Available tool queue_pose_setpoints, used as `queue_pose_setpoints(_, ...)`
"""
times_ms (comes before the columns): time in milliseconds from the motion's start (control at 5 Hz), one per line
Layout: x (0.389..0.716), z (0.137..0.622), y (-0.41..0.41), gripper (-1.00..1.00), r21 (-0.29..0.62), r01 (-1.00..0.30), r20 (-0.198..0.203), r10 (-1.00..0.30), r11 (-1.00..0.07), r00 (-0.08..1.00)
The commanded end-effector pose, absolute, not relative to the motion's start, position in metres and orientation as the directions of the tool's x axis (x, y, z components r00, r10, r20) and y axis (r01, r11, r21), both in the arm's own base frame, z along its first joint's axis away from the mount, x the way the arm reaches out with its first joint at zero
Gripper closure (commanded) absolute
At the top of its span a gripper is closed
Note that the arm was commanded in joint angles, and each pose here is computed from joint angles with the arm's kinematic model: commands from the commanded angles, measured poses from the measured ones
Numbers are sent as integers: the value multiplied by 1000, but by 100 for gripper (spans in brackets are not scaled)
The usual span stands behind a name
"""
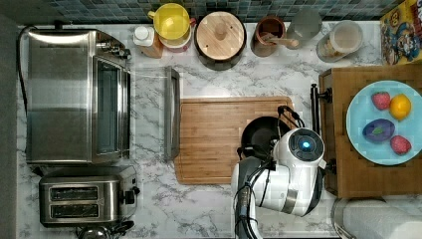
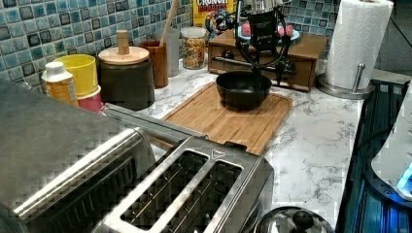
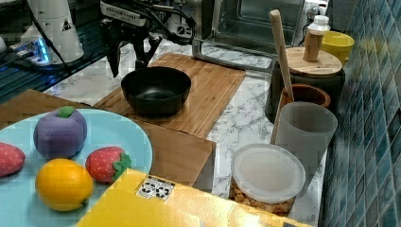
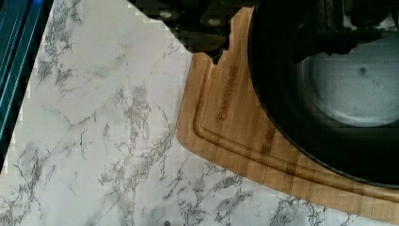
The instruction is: Put the bowl on the board.
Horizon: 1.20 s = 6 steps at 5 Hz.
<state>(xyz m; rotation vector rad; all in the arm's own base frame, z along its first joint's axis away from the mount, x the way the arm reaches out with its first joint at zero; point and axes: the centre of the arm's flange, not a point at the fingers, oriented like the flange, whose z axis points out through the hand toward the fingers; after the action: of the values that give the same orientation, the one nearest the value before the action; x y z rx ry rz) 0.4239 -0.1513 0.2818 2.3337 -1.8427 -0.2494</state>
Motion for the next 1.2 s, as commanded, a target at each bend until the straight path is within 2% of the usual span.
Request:
queue_pose_setpoints(200,469,341,-161,0,88,-966,3,-970,-243,244)
queue_pose_setpoints(1200,469,341,-161,0,88,-966,3,-970,-243,244)
